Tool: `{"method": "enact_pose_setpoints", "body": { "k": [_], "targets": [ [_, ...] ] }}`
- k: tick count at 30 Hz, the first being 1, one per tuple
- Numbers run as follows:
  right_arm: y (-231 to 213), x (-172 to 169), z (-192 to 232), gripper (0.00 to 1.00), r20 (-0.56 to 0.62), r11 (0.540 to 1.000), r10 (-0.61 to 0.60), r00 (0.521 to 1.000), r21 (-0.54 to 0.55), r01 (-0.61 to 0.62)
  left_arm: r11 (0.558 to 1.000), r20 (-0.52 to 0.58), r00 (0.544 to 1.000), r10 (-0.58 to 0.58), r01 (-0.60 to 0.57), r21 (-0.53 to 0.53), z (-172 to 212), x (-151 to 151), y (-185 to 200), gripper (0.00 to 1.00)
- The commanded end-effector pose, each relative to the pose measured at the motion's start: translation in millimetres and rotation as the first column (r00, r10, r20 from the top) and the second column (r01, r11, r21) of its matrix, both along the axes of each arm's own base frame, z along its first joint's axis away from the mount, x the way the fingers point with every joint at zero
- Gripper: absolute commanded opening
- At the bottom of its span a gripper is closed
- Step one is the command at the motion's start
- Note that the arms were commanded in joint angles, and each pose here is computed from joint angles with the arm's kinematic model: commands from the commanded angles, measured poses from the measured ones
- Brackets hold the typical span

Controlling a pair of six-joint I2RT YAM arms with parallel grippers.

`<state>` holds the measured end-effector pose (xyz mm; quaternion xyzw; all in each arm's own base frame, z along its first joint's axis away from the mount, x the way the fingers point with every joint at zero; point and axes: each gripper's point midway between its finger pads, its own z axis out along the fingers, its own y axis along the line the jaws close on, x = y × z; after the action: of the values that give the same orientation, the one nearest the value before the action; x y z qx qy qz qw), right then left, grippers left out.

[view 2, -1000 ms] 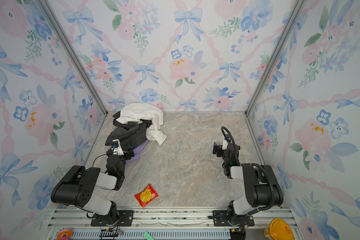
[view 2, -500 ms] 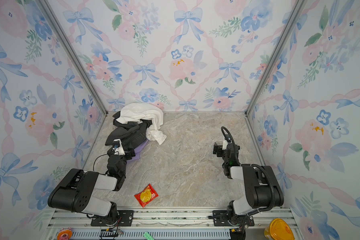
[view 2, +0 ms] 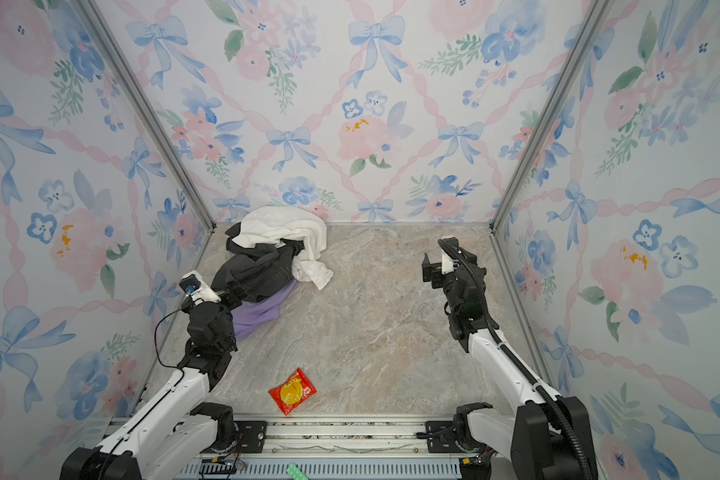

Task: Pick out a specific cloth from the pile
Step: 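Move the left gripper toward the clothes pile while the right arm rises, then grasp the lavender sweatshirt under the jeans with the left gripper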

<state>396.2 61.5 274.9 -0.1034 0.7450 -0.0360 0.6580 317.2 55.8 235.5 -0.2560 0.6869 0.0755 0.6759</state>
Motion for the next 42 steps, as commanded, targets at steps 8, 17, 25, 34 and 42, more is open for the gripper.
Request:
{"method": "enact_pose_setpoints", "body": {
  "k": [8, 17, 25, 34, 42],
  "targets": [
    [73.4, -29.0, 9.7, 0.97, -0.172, 0.967, 0.218, 0.961, -0.094, -0.236, 0.967, -0.478, 0.876, -0.066, -0.063, -0.248, -83.2, -11.1, 4.2, 0.98],
    [81.9, -47.5, 7.9, 0.97, -0.194, 0.968, 0.233, 0.953, -0.050, -0.247, 0.934, -0.697, 0.711, -0.091, -0.183, -0.308, -135.8, -23.7, 8.5, 0.94],
    [89.7, -60.3, 6.8, 0.97, -0.199, 0.962, 0.253, 0.947, -0.054, -0.268, 0.892, -0.752, 0.650, -0.107, -0.271, -0.362, -169.9, -28.6, 7.3, 0.79],
    [98.8, -64.7, 0.9, 0.97, -0.212, 0.950, 0.284, 0.935, -0.067, -0.304, 0.866, -0.804, 0.559, -0.201, -0.283, -0.413, -202.1, -22.6, -4.5, 0.33],
    [111.6, -72.0, -4.8, 0.97, -0.217, 0.932, 0.337, 0.916, -0.063, -0.358, 0.854, -0.747, 0.633, -0.203, -0.259, -0.451, -177.9, -12.6, -6.4, 0.00]
  ]
}}
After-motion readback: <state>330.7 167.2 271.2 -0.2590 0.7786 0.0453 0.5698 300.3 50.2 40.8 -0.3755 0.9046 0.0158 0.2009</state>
